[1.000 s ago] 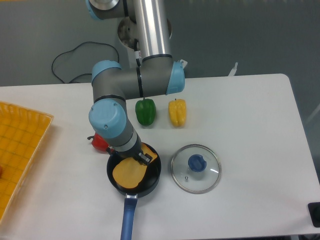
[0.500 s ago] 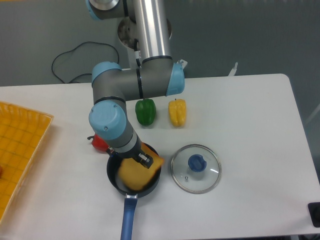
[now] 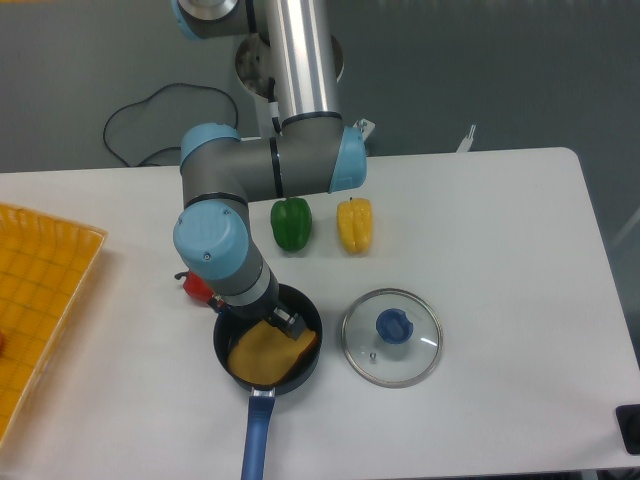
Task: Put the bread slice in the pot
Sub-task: 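Lower the bread slice into the saucepan and release it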
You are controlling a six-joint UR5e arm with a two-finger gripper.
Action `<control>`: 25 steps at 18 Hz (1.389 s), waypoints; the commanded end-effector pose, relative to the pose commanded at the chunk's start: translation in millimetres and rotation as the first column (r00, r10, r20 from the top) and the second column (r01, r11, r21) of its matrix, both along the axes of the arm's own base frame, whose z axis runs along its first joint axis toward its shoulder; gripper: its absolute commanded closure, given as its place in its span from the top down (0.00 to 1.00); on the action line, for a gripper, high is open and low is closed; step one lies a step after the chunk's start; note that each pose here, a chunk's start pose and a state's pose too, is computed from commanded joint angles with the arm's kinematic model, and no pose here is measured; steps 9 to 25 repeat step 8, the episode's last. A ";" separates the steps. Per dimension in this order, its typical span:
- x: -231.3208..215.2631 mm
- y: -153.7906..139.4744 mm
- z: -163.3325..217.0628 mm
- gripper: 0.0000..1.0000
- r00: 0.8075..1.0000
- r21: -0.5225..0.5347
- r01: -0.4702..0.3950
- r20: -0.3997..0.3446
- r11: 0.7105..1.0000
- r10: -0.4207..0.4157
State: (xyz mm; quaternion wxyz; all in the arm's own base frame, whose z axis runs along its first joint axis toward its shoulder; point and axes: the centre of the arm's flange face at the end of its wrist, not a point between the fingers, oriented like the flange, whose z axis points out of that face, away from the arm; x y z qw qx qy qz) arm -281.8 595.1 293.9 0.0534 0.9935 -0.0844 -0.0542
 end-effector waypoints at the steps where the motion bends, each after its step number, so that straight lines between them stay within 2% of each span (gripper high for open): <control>1: -2.4 3.1 7.3 1.00 1.000 0.012 0.009 -0.010 1.000 -0.009; 3: -8.7 8.5 20.5 1.00 1.000 0.041 0.010 -0.019 0.999 -0.009; 6: -9.3 8.8 12.7 1.00 0.999 0.028 0.029 -0.013 0.999 -0.029; 25: -8.4 7.3 15.4 1.00 0.999 0.037 0.029 -0.022 0.999 -0.029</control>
